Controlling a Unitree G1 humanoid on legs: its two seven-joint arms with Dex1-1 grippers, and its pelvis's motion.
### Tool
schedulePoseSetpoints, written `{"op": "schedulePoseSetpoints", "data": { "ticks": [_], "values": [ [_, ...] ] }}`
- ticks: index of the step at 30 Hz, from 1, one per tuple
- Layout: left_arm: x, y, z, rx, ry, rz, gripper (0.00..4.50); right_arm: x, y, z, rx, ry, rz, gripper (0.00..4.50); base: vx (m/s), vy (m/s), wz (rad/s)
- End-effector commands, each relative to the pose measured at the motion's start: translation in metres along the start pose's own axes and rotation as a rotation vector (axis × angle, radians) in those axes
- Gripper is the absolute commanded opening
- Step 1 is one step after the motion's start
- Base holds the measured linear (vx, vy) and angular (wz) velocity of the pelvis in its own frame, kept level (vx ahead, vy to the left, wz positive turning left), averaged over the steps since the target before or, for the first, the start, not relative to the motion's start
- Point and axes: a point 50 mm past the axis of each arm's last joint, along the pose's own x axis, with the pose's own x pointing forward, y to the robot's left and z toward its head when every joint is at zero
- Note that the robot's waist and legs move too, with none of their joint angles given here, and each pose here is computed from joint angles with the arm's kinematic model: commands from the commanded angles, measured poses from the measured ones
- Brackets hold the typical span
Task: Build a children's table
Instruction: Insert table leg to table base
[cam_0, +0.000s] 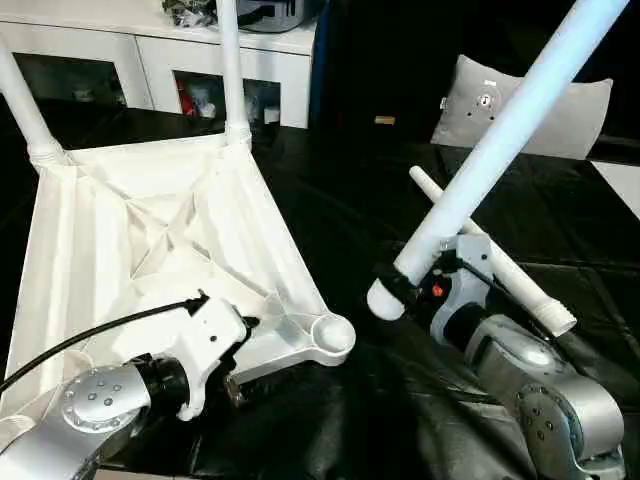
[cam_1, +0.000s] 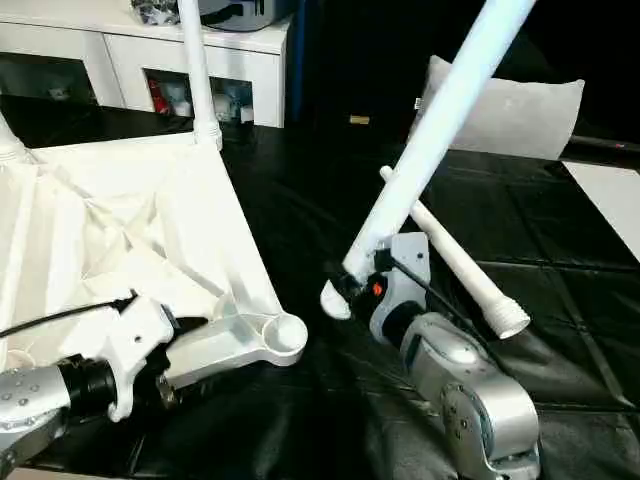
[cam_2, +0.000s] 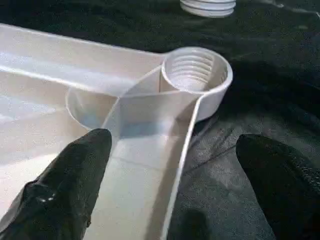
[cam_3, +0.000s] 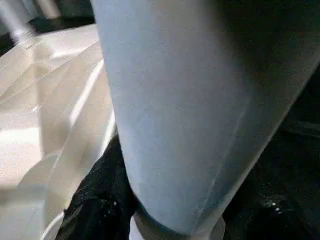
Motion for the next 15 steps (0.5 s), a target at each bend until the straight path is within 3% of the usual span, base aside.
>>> {"op": "schedulePoseSetpoints", "data": {
  "ticks": [1,5,9,11,15],
  "values": [
    [0.002,-0.003,0.002,0.0,0.001,-0.035,4.15,-0.001,0.001,0.004,-0.035,-0.024,0.026,1.91,0.0,0.0,0.0],
    [0.008,0.002,-0.003,0.029,0.047,-0.028,3.87,0.0,0.0,0.002,-0.049,-0.01,0.03,1.91,0.0,0.0,0.0],
    [0.021,0.007,0.003,-0.007,0.033,-0.031,3.67,0.001,-0.005,-0.001,-0.107,0.025,0.015,1.91,0.0,0.0,0.0],
    [0.022,0.007,0.003,0.003,0.052,-0.041,3.35,0.001,-0.007,-0.002,-0.098,0.028,-0.004,1.91,0.0,0.0,0.0],
    [0.025,0.009,0.0,0.0,0.095,-0.047,3.14,0.002,-0.008,-0.002,-0.066,0.018,-0.012,1.91,0.0,0.0,0.0]
  ]
}}
